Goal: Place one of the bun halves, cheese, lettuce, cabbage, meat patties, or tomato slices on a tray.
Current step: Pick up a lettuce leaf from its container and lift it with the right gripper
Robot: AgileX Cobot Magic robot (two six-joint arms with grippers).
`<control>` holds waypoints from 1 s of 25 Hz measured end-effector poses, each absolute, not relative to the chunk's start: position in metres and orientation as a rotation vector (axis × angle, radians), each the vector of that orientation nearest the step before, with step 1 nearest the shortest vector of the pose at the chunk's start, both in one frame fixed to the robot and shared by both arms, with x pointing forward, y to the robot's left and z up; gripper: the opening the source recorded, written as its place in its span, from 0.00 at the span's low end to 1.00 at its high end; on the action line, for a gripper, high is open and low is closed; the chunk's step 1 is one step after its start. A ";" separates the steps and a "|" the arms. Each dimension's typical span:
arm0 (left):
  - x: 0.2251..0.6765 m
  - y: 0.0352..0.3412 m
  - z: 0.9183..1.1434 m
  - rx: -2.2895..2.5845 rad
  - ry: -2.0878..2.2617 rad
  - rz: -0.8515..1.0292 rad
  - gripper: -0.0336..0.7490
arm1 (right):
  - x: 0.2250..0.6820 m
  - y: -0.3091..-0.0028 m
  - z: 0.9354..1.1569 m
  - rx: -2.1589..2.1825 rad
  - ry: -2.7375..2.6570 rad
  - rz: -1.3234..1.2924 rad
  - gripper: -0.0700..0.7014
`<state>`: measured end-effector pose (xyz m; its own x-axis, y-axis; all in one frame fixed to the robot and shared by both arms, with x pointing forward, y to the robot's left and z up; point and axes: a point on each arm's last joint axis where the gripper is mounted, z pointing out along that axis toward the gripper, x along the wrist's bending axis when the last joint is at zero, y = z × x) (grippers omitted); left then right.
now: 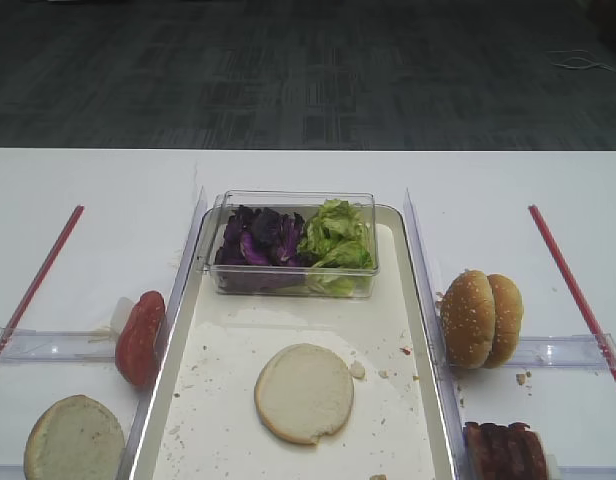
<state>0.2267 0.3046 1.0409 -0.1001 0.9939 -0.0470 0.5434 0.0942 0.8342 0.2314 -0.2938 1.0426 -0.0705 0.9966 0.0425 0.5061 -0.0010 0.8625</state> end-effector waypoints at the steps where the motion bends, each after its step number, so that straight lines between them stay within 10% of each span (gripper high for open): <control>1: 0.227 0.305 1.041 1.520 1.724 0.882 0.81 | 0.231 -0.294 1.043 1.570 1.644 0.987 0.98; 25: 0.227 0.305 1.041 1.520 1.724 0.882 0.81 | 0.295 -0.292 1.031 1.881 1.941 0.644 0.98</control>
